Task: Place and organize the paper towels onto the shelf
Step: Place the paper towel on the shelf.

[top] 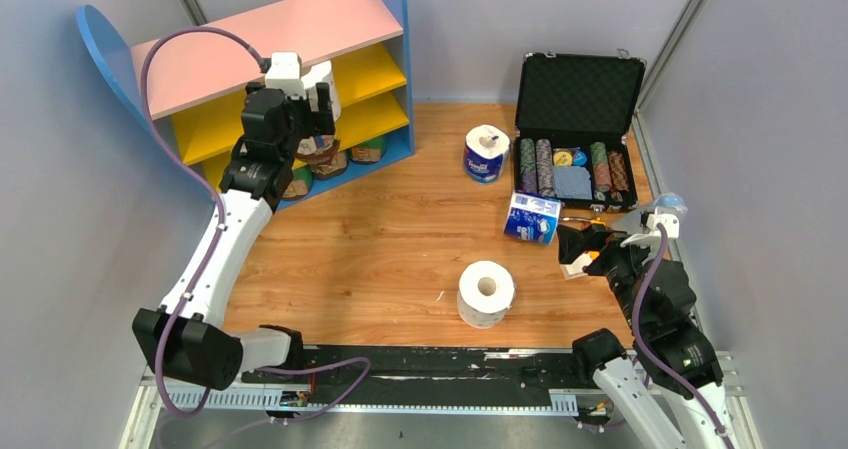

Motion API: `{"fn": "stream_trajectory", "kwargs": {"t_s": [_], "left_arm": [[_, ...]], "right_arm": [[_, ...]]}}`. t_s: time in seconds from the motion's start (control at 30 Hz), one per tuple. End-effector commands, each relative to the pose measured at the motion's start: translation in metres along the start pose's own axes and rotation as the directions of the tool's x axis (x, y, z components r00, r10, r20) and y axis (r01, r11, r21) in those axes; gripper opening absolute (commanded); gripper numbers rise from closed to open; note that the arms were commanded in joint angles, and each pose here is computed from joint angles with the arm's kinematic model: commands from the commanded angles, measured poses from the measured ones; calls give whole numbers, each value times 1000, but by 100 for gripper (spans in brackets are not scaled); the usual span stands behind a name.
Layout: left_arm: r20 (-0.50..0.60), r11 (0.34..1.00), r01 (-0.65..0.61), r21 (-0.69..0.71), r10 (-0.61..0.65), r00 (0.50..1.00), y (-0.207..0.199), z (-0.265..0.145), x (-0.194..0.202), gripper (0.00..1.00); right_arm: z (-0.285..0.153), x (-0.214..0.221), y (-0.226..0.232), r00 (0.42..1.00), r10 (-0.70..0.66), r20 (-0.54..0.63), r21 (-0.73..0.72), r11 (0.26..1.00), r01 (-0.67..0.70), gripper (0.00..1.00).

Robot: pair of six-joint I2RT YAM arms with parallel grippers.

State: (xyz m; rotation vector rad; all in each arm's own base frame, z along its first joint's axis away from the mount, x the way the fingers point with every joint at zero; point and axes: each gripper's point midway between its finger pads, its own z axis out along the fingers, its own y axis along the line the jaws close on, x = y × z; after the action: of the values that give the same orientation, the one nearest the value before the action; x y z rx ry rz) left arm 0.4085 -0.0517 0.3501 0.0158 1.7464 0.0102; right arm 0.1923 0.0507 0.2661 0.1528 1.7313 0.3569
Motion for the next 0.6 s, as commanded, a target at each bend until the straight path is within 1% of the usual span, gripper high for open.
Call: {"fn": "stream_trajectory", "kwargs": {"t_s": [0.0,0.1,0.2,0.43,0.57], "left_arm": [[172,997,39,-71,-26,985,16,11,-45,98],[187,994,50,-93,-31,982,21,18,-47,96],[216,996,53,-77,-35,976,20,26,-51,95],[212,998,4,56,-15,977,-5,48,-41,94],[256,995,-13,98,-12,967,-14,56,-46,94]], "right_arm": [[0,-10,1,999,11,43,-1,1000,-11,100],[0,-10,1,999,10,45,1,1000,-10,100],[0,-10,0,999,10,44,3,1000,-10,100],[-1,-10,1,999,10,49,-1,1000,-10,100],[-1,-11,1,999,11,52,-4,1000,-11,100]]}}
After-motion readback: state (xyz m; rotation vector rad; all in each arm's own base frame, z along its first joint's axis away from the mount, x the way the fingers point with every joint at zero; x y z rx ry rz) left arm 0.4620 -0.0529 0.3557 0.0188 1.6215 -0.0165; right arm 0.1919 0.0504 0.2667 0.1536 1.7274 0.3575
